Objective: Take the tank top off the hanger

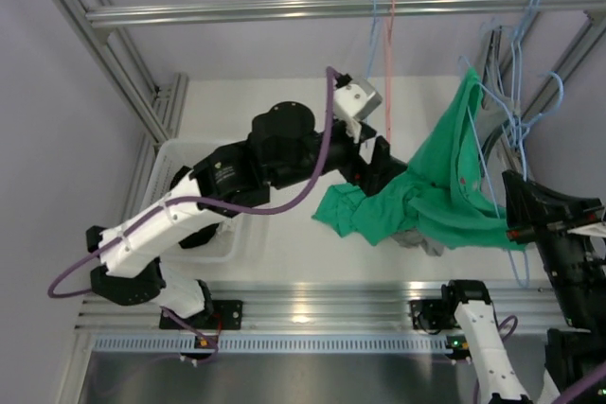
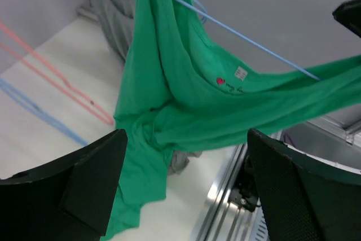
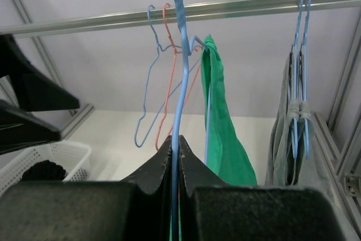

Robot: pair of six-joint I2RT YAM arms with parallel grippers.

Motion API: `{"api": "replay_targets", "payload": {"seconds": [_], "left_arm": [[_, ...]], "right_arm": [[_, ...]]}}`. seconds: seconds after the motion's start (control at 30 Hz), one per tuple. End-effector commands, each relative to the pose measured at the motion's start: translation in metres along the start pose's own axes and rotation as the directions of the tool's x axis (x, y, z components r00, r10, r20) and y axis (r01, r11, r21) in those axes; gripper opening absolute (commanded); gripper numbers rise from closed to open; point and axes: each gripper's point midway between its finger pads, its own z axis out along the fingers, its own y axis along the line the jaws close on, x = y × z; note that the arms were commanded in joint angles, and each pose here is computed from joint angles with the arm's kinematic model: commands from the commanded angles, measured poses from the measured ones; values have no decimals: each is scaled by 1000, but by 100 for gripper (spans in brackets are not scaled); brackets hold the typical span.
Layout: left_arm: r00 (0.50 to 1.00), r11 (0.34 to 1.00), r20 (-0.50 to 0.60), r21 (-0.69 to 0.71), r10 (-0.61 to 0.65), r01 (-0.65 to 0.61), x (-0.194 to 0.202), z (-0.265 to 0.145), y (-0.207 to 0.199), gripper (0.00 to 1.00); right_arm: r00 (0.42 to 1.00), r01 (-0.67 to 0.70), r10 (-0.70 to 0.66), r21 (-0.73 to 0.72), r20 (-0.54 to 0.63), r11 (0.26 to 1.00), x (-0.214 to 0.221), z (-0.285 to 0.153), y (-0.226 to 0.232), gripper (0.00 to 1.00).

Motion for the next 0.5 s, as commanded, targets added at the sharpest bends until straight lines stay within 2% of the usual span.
{"api": "replay_targets", "payload": {"seconds": [0.0,0.03,0.07,0.1,0.17,0.2,0.4,0.47], "left_arm": [[983,989,114,-2,144,-145,-40,27,-11,89],[979,984,108,10,175,-177,-35,47,-14,86],[972,983,150,23,179,-184,-51,48,-19,82],[970,977,127,26,207,-212,-41,68,-19,79],[960,972,158,18,230,-236,-54,75,-21,79],[961,970,139,18,239,-244,-45,89,-20,79],[948,959,190,76,255,-273,-51,106,-34,79],[947,958,195,74,257,-276,-50,111,-34,72]], "right_arm": [[1000,-5,5,8,-14,1000,-12,-32,8,0],[1000,-11,11,-10,-14,1000,-14,-34,12,0],[1000,-12,12,-18,-6,1000,-17,-36,14,0],[1000,-12,12,-28,4,1000,-22,-40,17,0],[1000,-9,10,-57,14,998,-28,-45,24,0],[999,-12,15,-82,31,997,-35,-50,29,0],[999,-32,40,-225,31,974,-44,-62,51,0],[999,-36,43,-247,27,968,-44,-64,55,0]]}}
